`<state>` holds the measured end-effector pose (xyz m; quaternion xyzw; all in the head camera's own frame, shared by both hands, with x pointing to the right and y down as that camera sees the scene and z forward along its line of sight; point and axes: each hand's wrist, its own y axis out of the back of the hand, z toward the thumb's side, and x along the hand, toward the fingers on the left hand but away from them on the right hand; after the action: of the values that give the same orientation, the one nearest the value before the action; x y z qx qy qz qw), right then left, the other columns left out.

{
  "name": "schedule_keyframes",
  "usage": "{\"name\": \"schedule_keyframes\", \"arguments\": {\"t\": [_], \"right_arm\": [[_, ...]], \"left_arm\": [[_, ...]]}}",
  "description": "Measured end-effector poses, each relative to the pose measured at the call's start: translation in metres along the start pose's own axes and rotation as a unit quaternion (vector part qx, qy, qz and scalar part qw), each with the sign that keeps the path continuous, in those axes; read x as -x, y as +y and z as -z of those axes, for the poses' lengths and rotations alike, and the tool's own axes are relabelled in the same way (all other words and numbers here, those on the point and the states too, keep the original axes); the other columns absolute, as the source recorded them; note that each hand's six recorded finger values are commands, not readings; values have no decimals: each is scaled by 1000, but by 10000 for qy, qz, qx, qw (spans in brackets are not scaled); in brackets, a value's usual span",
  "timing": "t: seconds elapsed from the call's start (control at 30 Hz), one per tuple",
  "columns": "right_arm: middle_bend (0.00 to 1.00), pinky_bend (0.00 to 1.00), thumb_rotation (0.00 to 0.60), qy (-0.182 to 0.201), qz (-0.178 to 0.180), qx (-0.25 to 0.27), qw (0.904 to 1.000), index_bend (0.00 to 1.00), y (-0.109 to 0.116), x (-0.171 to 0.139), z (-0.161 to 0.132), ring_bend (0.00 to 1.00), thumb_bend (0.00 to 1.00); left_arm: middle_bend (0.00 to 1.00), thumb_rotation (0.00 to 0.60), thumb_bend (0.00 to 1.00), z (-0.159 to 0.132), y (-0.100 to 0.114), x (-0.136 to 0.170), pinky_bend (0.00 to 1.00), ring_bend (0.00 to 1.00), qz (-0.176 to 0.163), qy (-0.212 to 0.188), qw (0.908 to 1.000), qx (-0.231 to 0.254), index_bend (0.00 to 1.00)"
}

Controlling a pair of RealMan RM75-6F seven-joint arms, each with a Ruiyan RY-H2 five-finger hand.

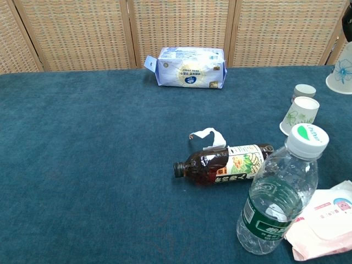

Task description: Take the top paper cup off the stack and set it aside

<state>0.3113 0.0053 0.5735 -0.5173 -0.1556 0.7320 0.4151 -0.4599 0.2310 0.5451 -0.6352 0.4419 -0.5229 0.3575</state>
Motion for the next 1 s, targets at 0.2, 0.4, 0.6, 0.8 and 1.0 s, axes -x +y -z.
{"name": "schedule_keyframes", "arguments": {"t": [0.2, 0.4, 0.6, 0.8, 1.0], "right_arm": [[163, 164, 600, -70, -199, 90, 9997, 492, -22, 4, 13, 10, 308], [164, 164, 600, -14, -412, 265, 9988, 493, -52, 6, 19, 10, 308], [161, 164, 600, 148, -581, 556, 9967, 493, -78, 5, 16, 10, 308], [151, 164, 600, 308, -735, 789, 9937, 493, -103, 6, 8, 10, 308], [108, 165, 600, 359, -854, 814, 9924, 493, -125, 10, 2, 10, 308]], "left_arm": [[0, 600, 270, -2, -2, 0, 0, 0, 18, -30, 10000, -25, 0], [0, 600, 270, -5, -2, 2, 0, 0, 13, -75, 10000, -33, 0], [0, 600, 270, -6, -3, 3, 0, 0, 34, -105, 9999, -44, 0], [0, 600, 270, -7, -4, 3, 0, 0, 44, -121, 9999, -44, 0], [0, 600, 270, -7, -4, 3, 0, 0, 59, -115, 9999, -50, 0]]}}
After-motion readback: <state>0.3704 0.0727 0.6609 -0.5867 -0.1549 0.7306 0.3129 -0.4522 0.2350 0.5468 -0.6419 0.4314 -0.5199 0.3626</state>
